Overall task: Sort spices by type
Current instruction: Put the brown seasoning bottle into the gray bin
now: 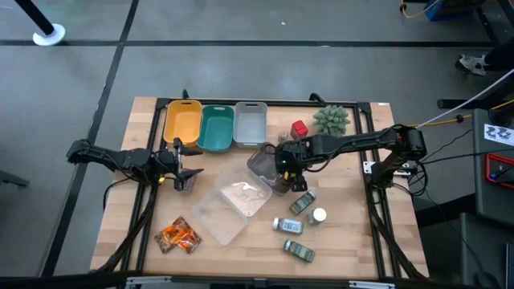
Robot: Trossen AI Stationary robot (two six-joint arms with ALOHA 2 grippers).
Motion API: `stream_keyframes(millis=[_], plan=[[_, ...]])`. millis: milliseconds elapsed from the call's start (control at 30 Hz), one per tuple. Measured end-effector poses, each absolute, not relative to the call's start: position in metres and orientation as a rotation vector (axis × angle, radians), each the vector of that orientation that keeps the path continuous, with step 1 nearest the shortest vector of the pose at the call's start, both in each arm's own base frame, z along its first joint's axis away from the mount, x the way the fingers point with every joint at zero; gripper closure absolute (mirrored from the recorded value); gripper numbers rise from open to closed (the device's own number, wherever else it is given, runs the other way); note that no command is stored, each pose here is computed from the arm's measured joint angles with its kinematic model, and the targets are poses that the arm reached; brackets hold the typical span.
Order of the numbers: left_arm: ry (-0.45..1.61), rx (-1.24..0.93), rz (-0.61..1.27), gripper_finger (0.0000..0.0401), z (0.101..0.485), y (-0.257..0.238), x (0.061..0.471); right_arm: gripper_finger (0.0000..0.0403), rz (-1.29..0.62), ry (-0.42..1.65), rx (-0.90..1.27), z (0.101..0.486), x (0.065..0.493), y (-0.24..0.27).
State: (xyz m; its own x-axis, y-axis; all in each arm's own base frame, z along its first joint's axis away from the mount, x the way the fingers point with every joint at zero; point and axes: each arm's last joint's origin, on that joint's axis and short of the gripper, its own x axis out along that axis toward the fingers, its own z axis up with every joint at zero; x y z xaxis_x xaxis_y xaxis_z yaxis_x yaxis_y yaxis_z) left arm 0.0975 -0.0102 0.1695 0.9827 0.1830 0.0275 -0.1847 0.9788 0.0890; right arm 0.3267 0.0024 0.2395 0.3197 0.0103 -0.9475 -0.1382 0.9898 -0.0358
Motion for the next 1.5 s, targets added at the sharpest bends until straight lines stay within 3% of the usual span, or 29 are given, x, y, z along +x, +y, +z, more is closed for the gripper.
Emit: stream_keyframes(millis=[267, 600, 833, 1067, 1500], plan=[[-0.019, 0.091, 0.185, 0.0127, 0.169, -0.01, 0.098, 0.0114, 0.076, 1.177, -0.133, 0.272, 0.335, 0.002], [-0.019, 0.089, 0.185, 0.0127, 0.169, -0.01, 0.097, 0.0114, -0.072, 1.253, -0.333, 0.305, 0.328, -0.017], [-0.019, 0.089, 0.185, 0.0127, 0.169, -0.01, 0.098, 0.0113, -0.077, 1.336, -0.348, 0.303, 0.318, -0.06], [-0.019, 0.091, 0.186, 0.0127, 0.169, -0.01, 0.097, 0.0113, 0.081, 1.326, -0.331, 0.298, 0.314, -0.091], [-0.019, 0.092, 0.185, 0.0127, 0.169, -0.01, 0.098, 0.0113, 0.246, 1.475, -0.369, 0.241, 0.339, -0.111]])
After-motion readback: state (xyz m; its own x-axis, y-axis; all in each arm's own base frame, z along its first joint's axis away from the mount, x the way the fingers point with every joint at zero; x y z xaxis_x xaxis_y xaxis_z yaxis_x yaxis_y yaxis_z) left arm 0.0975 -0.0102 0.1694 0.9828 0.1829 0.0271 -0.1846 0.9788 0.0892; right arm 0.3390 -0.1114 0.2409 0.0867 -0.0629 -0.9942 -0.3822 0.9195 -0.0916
